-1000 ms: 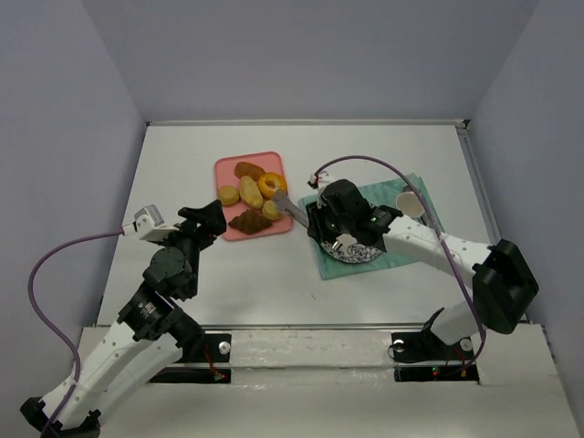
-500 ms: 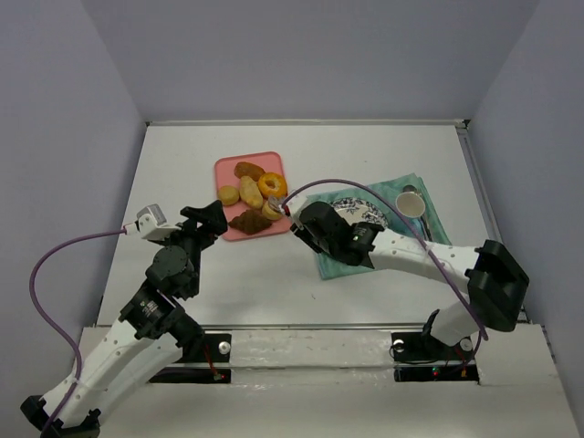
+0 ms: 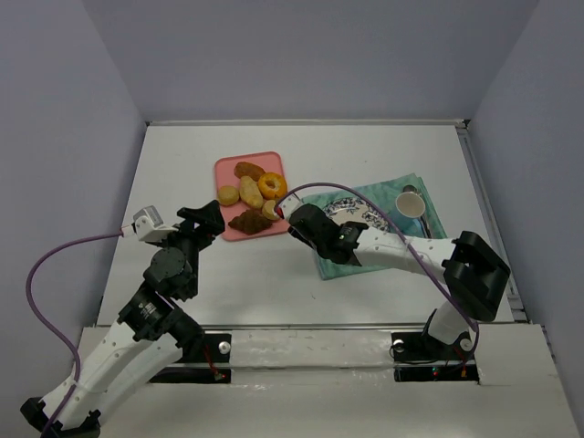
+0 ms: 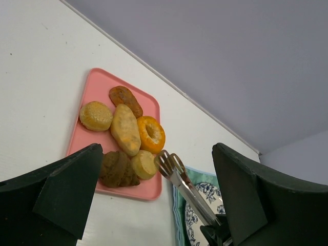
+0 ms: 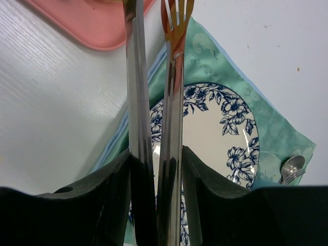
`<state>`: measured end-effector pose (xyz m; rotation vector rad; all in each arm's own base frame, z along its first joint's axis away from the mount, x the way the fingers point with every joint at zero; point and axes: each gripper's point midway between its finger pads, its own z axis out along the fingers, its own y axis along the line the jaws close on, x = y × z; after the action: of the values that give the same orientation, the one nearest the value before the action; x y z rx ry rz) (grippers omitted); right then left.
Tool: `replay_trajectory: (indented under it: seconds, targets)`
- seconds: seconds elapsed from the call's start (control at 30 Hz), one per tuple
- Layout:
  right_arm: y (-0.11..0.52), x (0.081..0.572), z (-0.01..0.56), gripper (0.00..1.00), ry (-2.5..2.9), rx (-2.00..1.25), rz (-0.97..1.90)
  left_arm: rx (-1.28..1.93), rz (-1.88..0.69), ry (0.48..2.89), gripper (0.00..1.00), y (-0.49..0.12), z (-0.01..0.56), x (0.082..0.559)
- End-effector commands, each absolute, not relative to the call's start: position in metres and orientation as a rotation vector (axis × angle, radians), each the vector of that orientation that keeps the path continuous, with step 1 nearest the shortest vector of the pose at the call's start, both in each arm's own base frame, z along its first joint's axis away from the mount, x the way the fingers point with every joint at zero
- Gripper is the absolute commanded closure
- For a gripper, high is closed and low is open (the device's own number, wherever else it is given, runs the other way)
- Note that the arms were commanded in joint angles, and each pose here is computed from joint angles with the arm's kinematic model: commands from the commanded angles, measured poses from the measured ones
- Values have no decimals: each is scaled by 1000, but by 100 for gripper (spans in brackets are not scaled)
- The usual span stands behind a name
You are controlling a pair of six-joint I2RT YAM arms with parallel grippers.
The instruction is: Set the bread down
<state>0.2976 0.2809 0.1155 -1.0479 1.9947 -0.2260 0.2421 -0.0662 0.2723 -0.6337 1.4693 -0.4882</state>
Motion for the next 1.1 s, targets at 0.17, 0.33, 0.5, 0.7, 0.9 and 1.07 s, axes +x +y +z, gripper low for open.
replay_trajectory:
  seconds: [0.17,0.33,0.5,0.7,0.9,1.07]
  targets:
    - [311,300,148,54,1902,-1025,-136,-680,-467,1427,1,-58,276,243]
    - [318,295,135,50,1919,-1067,-121,-678,-466,1427,1,-58,276,243]
    - [318,296,128,47,1938,-1071,-137,-682,-466,1424,1,-57,276,243]
    - [325,295,122,47,1944,-1100,-117,-687,-461,1423,1,-56,276,243]
    - [326,301,122,56,1941,-1072,-176,-687,-458,1424,1,-56,276,243]
    - [322,300,138,69,1920,-1012,-208,-688,-460,1421,1,-55,276,242]
